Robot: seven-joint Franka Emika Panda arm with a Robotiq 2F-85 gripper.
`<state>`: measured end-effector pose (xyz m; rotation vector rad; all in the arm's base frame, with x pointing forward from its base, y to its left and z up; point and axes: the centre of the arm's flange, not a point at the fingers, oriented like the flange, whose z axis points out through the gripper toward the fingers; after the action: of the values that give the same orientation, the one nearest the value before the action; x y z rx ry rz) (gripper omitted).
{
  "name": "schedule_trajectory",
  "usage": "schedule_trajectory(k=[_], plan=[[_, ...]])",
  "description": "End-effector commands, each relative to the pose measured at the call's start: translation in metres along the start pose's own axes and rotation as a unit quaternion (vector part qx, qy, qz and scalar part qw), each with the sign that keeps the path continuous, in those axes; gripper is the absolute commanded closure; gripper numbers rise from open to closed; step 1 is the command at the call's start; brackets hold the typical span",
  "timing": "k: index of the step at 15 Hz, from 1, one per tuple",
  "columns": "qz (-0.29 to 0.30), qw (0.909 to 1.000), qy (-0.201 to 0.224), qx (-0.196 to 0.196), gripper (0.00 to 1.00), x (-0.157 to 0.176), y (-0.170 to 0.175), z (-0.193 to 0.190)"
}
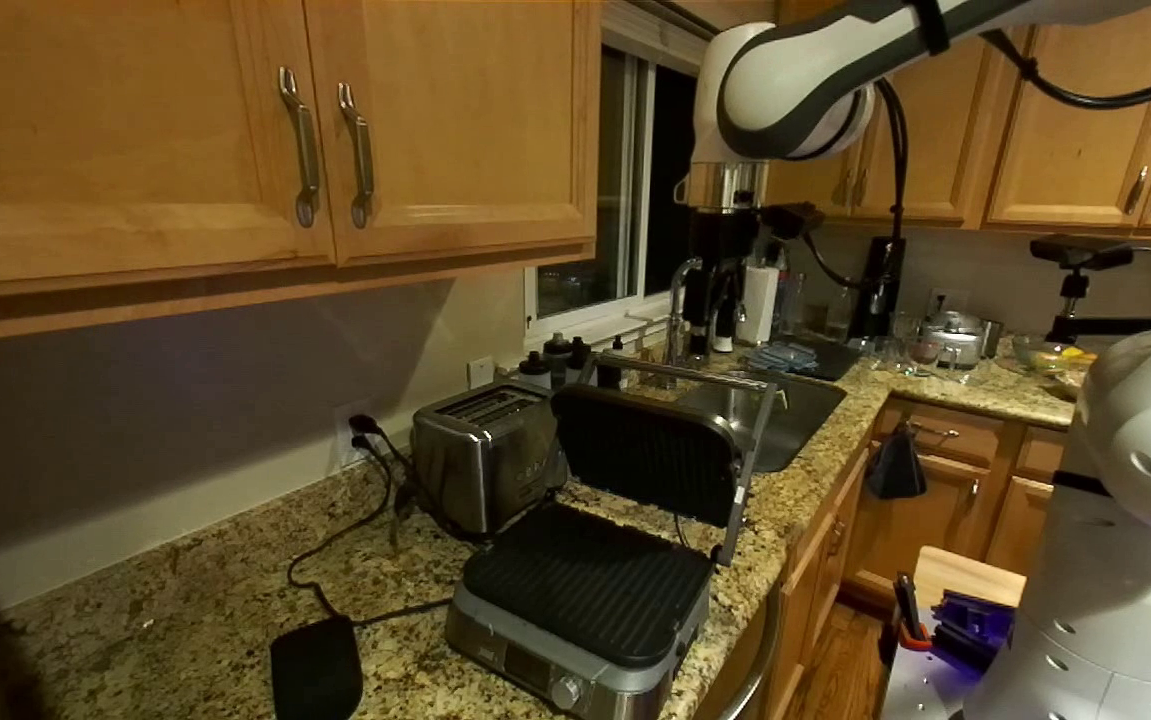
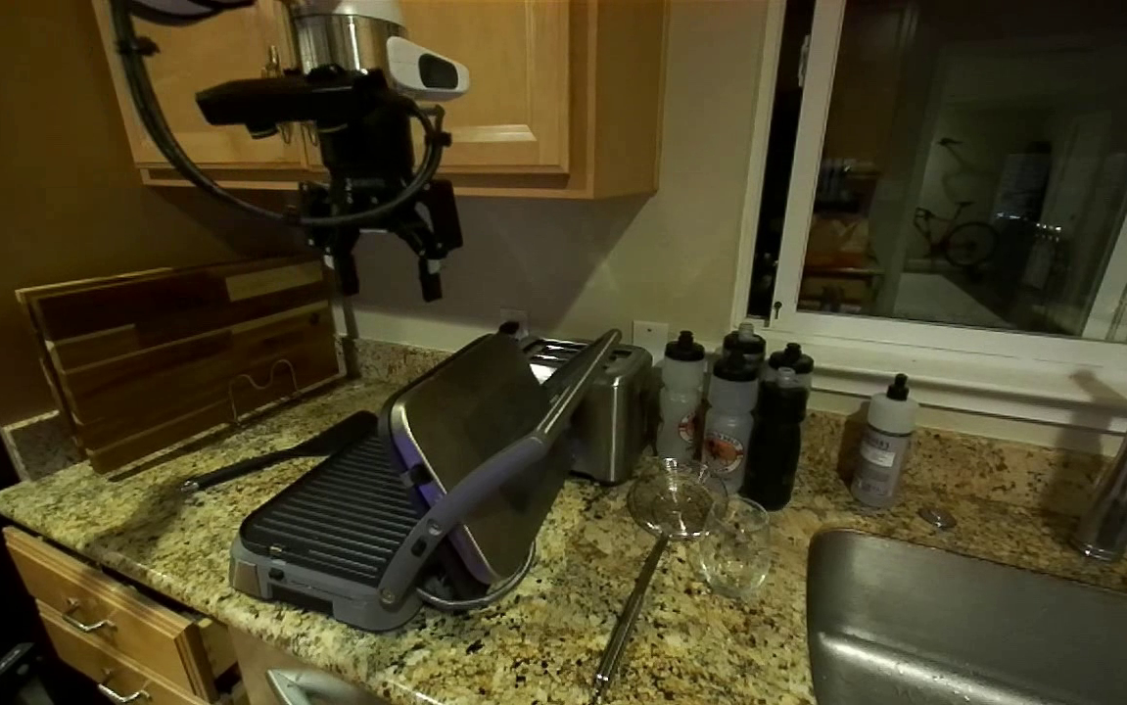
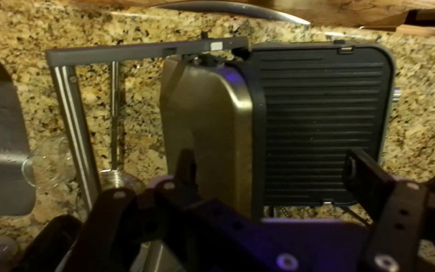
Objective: Close the sandwich maker
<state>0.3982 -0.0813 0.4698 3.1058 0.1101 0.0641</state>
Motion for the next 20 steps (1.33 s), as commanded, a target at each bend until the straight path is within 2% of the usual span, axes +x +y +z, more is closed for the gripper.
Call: schedule_trajectory(k=[1, 6, 7, 10, 15, 20], plan=[[0.003, 0.9990, 0.019, -0.040, 0.00, 0.027, 0.033, 0.007], [0.012, 0.9984, 0.015, -0.054, 0.00, 0.059, 0.047, 0.016], [0.008, 0.9989, 0.013, -0.045, 0.00, 0.044, 0.040, 0.015], [0.007, 0.9989, 0.007, -0.047, 0.00, 0.056, 0.044, 0.020], [0.007, 0.9988, 0.007, -0.047, 0.00, 0.057, 0.044, 0.020], [0.042, 0.9979, 0.012, -0.048, 0.00, 0.065, 0.080, 0.035]])
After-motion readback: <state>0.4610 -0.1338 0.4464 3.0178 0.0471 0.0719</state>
